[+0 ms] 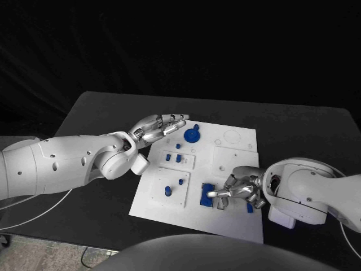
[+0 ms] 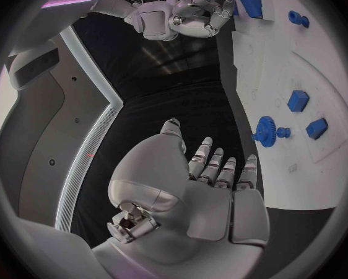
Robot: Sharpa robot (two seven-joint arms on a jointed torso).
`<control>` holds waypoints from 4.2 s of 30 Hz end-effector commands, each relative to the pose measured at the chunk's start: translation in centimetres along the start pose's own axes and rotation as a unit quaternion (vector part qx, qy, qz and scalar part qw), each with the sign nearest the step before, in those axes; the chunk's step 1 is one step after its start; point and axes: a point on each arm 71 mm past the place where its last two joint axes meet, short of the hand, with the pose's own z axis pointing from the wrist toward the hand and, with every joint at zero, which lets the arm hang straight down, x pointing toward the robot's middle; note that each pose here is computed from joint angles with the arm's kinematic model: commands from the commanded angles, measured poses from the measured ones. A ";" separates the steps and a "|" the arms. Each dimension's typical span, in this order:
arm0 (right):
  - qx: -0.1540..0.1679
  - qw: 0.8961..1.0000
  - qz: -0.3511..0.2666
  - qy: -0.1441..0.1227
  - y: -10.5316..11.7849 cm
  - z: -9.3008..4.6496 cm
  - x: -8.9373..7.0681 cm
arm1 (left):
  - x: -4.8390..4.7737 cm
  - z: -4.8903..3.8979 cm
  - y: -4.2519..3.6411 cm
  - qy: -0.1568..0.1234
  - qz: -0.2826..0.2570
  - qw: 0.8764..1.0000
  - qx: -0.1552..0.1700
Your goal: Assemble the parts on the task board
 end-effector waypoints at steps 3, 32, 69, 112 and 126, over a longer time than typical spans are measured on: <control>-0.026 0.997 -0.063 -0.029 0.5 -0.8 0.2 | 0.29 0.04 -0.01 0.012 -0.008 1.000 0.002; -0.019 0.996 -0.084 -0.029 0.7 0.3 1.3 | 0.37 0.09 0.02 0.015 -0.010 1.000 0.002; -0.012 0.995 -0.091 -0.028 0.6 1.1 1.5 | 0.28 0.09 0.09 0.013 -0.015 1.000 0.000; 0.087 0.971 -0.198 -0.102 -6.0 -5.2 -5.5 | 0.32 -0.73 1.15 -0.023 0.007 0.999 0.035; 0.078 0.979 -0.167 -0.090 -6.2 -4.2 -3.9 | 0.56 -0.94 0.74 -0.022 0.063 0.996 0.066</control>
